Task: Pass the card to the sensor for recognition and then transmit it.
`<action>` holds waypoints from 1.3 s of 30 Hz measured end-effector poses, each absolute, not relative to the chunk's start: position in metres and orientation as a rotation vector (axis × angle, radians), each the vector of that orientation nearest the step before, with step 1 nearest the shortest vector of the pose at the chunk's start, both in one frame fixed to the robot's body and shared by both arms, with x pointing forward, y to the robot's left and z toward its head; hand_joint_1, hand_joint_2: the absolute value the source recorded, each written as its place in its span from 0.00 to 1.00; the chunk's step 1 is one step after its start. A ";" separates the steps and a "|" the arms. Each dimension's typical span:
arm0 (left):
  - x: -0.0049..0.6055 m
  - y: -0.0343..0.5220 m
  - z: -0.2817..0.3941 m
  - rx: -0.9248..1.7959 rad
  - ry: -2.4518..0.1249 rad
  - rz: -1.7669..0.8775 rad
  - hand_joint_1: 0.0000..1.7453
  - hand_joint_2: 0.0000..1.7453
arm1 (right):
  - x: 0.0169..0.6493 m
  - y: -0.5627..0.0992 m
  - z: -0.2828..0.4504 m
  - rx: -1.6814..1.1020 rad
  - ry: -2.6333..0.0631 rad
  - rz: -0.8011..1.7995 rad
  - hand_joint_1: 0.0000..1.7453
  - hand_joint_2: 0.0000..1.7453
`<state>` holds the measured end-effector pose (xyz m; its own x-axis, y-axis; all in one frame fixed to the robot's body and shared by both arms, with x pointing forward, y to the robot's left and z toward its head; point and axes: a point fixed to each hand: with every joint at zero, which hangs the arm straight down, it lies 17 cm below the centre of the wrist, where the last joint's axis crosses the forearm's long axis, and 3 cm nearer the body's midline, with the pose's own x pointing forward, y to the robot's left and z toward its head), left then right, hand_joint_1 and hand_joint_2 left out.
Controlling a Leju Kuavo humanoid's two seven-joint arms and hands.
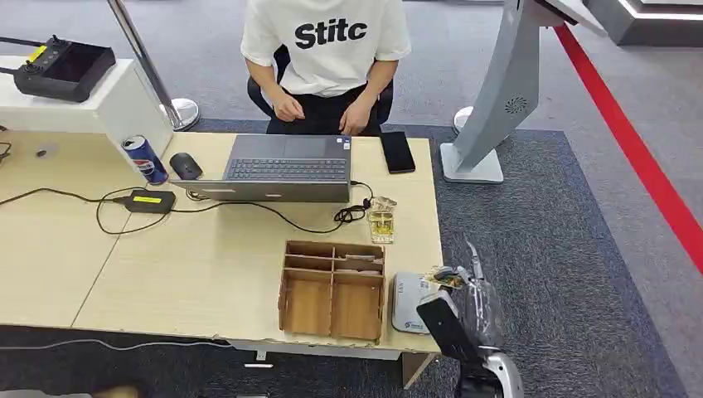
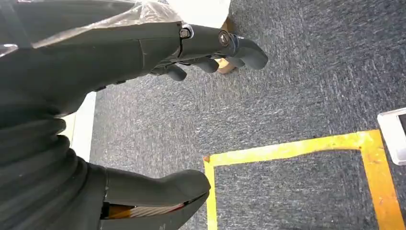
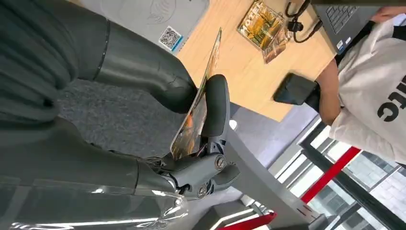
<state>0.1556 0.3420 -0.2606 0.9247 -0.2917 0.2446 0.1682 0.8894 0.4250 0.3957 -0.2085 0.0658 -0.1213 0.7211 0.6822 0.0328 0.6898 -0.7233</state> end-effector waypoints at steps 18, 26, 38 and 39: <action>0.159 0.341 -0.260 0.408 -0.313 -0.250 0.00 1.00 | 0.392 -0.211 0.048 -0.644 -1.551 0.709 1.00 1.00; 0.165 0.340 -0.259 0.405 -0.312 -0.265 0.00 1.00 | 0.390 -0.220 0.028 -0.683 -1.478 0.820 1.00 1.00; 0.167 0.340 -0.258 0.406 -0.314 -0.277 0.00 1.00 | 0.387 -0.233 0.010 -0.742 -1.390 0.947 1.00 1.00; 0.167 0.340 -0.258 0.405 -0.314 -0.278 0.00 1.00 | 0.386 -0.233 0.009 -0.744 -1.384 0.955 1.00 1.00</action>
